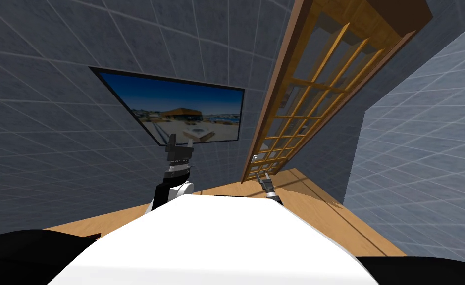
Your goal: Pull the door open
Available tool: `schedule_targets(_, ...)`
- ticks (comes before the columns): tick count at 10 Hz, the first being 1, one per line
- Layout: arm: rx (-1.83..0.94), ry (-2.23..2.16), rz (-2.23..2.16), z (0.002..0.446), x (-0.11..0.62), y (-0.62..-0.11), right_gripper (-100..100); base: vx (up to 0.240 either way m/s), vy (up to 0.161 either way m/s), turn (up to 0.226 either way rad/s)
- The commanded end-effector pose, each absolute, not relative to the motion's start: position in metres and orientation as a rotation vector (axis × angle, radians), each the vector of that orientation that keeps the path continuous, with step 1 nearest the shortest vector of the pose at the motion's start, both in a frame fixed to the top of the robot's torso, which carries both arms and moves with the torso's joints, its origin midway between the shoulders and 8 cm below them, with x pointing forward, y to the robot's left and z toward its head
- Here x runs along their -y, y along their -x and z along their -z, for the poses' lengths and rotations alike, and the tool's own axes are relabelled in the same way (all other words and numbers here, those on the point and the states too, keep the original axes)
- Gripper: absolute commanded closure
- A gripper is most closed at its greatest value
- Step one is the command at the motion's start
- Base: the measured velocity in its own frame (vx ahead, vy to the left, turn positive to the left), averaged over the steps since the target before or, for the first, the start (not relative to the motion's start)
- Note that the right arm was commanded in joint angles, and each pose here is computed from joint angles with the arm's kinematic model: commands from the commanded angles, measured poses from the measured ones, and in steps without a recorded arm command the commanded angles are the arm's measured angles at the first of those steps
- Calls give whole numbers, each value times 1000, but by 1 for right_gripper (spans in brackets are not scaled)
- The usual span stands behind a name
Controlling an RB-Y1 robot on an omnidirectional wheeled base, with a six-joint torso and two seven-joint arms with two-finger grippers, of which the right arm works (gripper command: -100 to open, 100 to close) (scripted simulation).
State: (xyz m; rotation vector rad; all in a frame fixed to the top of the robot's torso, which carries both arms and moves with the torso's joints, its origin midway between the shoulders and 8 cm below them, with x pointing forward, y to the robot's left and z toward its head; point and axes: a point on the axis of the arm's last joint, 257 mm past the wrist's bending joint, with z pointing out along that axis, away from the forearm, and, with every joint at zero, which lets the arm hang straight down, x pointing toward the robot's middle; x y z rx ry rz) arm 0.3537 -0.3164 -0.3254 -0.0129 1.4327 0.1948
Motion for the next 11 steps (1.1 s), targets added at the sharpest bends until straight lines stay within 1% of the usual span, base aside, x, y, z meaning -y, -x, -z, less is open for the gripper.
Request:
schedule_targets(1,-1455,31,-173,338,315,-350,-100,75,-127,124)
schedule_targets(3,-1479,48,-154,350,313,-345,-100,101,-127,107)
schedule_targets(5,-1512,70,-130,368,309,-337,-100,91,-163,117)
schedule_targets(10,-1563,100,-104,397,297,-323,-100,80,-142,95)
schedule_targets(11,-1555,94,-109,393,299,-326,-100,37,-80,31)
